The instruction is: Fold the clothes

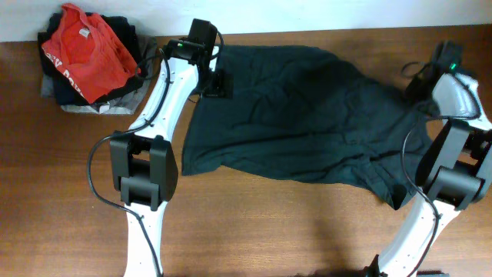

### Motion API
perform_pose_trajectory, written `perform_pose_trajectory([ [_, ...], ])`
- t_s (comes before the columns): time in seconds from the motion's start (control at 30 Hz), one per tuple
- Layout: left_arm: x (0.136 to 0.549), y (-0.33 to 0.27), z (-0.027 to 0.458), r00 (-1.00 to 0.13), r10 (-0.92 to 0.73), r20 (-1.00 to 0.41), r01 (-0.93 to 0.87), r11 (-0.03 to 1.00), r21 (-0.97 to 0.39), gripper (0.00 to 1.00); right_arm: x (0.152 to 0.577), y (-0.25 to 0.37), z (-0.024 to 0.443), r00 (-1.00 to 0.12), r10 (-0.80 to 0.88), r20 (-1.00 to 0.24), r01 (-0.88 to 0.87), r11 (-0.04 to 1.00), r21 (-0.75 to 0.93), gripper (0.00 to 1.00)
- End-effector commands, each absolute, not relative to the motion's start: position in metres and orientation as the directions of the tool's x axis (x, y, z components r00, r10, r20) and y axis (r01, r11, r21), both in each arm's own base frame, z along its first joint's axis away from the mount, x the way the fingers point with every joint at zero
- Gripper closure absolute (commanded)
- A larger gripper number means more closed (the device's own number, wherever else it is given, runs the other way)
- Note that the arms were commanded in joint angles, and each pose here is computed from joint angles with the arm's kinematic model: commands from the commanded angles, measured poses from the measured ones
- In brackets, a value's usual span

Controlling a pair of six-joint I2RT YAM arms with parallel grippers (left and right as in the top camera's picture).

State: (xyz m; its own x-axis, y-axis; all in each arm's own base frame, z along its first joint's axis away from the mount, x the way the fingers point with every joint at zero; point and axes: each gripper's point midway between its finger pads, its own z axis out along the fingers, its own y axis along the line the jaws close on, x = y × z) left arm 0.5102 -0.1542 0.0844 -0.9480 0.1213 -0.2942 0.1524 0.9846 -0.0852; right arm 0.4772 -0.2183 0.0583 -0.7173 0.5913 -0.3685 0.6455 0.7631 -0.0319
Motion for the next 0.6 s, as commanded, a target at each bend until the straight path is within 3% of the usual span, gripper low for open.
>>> perform_pose_trajectory([
  [0.0,0.505,-0.181,0.083,-0.925,0.226,-0.305,0.278,0.951,-0.137,0.05,0.497,-0.217,0.130,-0.680,0.584,-0.442,0.637,0.770,0.038,0.38],
  [0.13,0.511,-0.202,0.085,-0.901,0.251,-0.354,0.316,0.939,-0.138,0.20,0.487,-0.184,0.179,-0.713,0.597,-0.368,0.582,0.796,0.166,0.38],
  [0.2,0.517,-0.211,0.082,-0.889,0.257,-0.379,0.329,0.934,-0.138,0.47,0.477,-0.165,0.193,-0.735,0.603,-0.310,0.559,0.797,0.228,0.39],
  [0.3,0.522,-0.220,0.067,-0.896,0.231,-0.380,0.307,0.939,-0.153,0.75,0.462,-0.139,0.198,-0.767,0.607,-0.209,0.542,0.787,0.295,0.45],
  [0.5,0.521,-0.223,0.027,-0.919,0.218,-0.327,0.281,0.946,-0.159,0.93,0.438,-0.120,0.189,-0.800,0.592,-0.093,0.555,0.790,0.260,0.56],
  [0.57,0.520,-0.222,0.019,-0.924,0.220,-0.314,0.279,0.947,-0.157,0.95,0.435,-0.114,0.189,-0.808,0.585,-0.074,0.551,0.794,0.256,0.58],
])
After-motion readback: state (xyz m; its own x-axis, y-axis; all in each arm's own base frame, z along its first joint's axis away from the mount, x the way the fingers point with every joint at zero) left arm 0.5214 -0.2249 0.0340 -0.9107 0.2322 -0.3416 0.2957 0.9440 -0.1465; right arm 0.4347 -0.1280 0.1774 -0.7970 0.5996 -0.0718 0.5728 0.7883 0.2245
